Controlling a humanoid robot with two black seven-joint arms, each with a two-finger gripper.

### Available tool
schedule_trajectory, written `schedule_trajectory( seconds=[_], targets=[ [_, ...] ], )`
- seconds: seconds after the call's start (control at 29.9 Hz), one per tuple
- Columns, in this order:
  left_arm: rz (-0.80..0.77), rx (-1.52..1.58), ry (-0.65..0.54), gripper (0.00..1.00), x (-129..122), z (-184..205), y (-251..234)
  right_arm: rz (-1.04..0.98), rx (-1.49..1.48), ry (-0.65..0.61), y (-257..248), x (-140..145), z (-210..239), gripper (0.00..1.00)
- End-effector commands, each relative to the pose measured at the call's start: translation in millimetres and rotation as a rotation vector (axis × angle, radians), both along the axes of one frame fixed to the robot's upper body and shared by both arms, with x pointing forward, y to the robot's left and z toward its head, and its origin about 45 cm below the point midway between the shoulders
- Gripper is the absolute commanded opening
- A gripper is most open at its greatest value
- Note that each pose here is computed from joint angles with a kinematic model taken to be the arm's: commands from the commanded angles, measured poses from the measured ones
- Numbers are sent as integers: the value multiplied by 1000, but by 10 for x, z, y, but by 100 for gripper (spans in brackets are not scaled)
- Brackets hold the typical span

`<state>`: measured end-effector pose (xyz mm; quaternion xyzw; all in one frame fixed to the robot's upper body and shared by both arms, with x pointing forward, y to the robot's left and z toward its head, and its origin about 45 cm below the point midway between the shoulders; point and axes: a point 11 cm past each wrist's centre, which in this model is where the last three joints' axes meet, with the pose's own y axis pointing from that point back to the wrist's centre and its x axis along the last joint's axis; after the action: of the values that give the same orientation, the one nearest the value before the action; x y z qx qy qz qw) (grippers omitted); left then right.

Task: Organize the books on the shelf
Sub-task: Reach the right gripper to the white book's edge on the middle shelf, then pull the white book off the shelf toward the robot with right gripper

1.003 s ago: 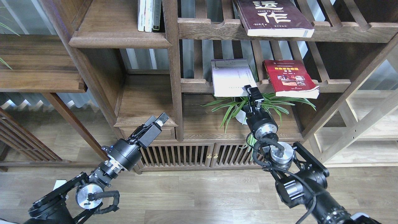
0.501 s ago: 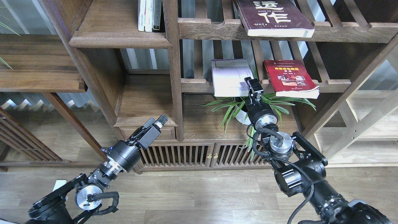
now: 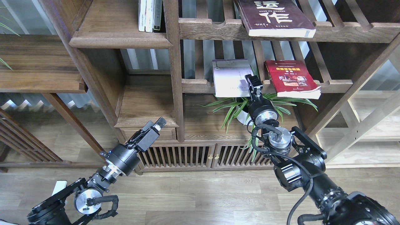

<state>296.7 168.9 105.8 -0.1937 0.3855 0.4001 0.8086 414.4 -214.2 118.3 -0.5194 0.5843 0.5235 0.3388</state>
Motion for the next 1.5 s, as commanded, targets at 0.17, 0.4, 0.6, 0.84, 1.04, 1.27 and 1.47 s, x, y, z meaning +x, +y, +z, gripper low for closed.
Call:
schedule_trajectory(
  seconds=[0.17, 0.4, 0.6, 0.84, 1.04, 1.27, 1.47],
  targets=[
    [5, -2, 1, 99, -1, -3, 9, 29, -4, 11, 91, -18, -23, 84],
    [7, -3, 2, 99, -3, -6, 14, 56, -19, -2, 164, 21, 30, 82],
    [7, -3, 3, 99, -8, -10, 15, 40, -3, -8, 149, 28, 38, 63],
    [7, -3, 3, 99, -8, -10, 15, 17, 13, -12, 128, 28, 39, 42],
    [9, -2, 3, 99, -7, -13, 19, 19, 23, -25, 129, 5, 30, 19],
    [12, -2, 3, 99, -2, -14, 26, 21, 46, -61, 116, -41, 8, 4],
    [107, -31, 51, 99, 93, -109, 196, 42, 108, -99, 196, -198, -5, 4]
  ],
)
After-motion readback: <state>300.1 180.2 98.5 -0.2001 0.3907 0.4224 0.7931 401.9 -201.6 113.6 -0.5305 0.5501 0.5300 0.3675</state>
